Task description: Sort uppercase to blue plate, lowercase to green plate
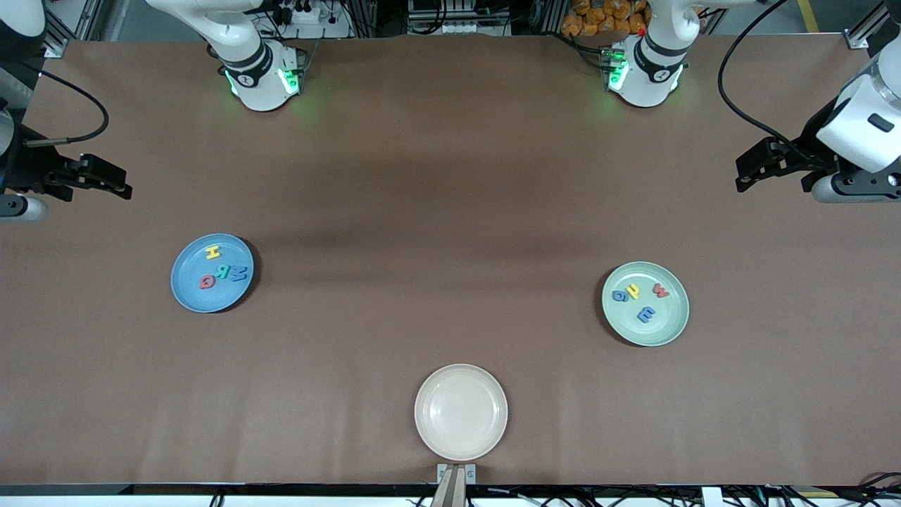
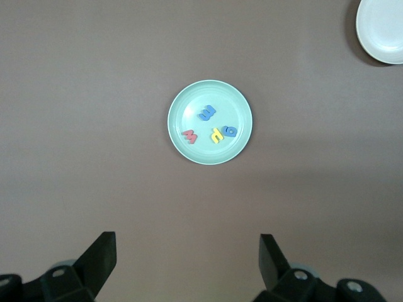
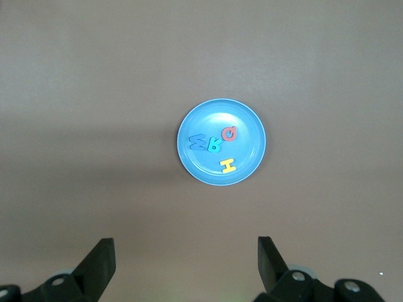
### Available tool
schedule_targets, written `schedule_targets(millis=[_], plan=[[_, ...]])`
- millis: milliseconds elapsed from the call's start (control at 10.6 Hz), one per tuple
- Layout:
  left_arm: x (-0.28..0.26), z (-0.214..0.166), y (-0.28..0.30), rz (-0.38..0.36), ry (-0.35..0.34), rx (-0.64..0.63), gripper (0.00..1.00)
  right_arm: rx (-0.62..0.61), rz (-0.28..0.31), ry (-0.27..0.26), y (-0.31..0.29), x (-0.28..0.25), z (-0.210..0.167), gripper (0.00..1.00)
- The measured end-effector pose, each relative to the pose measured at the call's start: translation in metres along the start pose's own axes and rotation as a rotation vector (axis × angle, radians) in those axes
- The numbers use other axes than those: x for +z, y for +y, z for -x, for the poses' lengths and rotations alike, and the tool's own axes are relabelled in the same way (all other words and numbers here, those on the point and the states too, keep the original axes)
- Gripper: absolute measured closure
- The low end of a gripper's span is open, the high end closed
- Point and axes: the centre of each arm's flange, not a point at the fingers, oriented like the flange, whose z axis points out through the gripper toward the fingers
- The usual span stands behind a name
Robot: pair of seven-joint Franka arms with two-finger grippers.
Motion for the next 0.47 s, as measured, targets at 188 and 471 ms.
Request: schedule_targets(millis=[188, 471], plan=[[0.0, 0.0, 0.0, 0.0, 0.0, 0.0, 0.0, 0.0, 0.001, 0.004, -0.0004, -0.0016, 0.0008, 0.0], [0.0, 0.0, 0.0003, 0.0, 0.0, 0.0, 0.0, 0.006, 0.0, 0.005, 0.0031, -0.0019, 0.0009, 0.0]])
